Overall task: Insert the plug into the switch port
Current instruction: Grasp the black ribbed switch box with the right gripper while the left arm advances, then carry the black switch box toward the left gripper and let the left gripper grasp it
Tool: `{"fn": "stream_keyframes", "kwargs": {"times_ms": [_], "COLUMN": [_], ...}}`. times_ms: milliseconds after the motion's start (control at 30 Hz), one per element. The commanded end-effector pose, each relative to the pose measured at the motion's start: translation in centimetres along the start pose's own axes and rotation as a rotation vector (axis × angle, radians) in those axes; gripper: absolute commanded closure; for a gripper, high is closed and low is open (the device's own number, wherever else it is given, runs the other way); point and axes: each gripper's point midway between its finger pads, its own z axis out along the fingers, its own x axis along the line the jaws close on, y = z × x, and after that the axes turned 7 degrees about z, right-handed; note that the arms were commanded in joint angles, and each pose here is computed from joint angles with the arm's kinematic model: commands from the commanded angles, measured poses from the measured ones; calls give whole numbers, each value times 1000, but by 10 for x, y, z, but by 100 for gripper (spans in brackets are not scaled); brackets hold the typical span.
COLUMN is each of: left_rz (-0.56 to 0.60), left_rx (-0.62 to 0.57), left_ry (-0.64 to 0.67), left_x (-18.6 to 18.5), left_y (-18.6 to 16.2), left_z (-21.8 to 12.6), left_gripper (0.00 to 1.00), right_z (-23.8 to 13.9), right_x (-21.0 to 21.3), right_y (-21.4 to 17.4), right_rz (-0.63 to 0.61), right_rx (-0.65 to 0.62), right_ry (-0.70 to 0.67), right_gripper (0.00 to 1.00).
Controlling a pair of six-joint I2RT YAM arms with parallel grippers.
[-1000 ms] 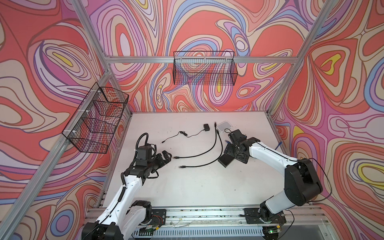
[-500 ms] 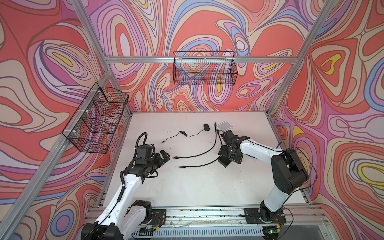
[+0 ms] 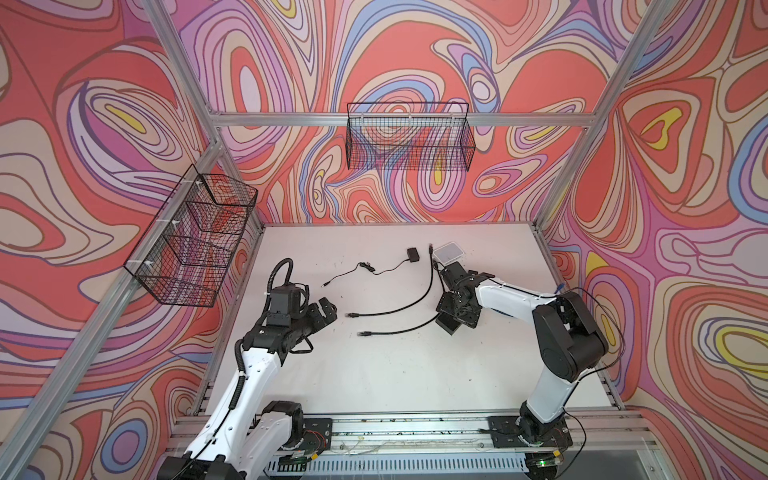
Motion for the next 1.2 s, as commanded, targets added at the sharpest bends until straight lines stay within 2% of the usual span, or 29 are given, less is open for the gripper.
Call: {"fn": "stream_keyframes", "kwargs": {"times_ms": [0,200,233,333,400,500,700,867,933,1067,1167], "left_rz": [-11,-25,-16,-12,-12,-19,-26,-9,-8,22,79], "left_rx": [-3,-6,3,26,42,63,134,242,280,292,306], "left_ry": [30,37,35,52,37,-44,-82,-145,-179,-275,-316], "left_x": [5,8,8,10,8,-5,-15,-29,-36,-55,-73], "left_y": [-1,-4,-5,-8,-10,-13,-18,-27,-30,-28,-29], "left_z": [-4,-4,-3,-1,4,10,13,18,20,17,12], "left_gripper": [0,0,0,0,0,0,0,0,0,0,0], "right_z": [11,11,8,-5,-22,-49,-89,-107,-112,-128,-138], "right_x": [-7,-10,-9,-4,3,12,30,42,47,63,73], "right_y": [-4,-4,-2,2,7,12,5,-10,-16,-36,-50], "right_rz": [-19,-45,-62,-132,-199,-309,-568,-714,-768,-929,-993], "right_rx": [5,-2,-12,-33,-63,-101,-105,-109,-116,-187,-181], "right_ry": [-37,-44,-42,-5,44,106,228,311,333,385,456], "right_gripper": [22,41,46,51,60,63,65,64,67,69,69]}}
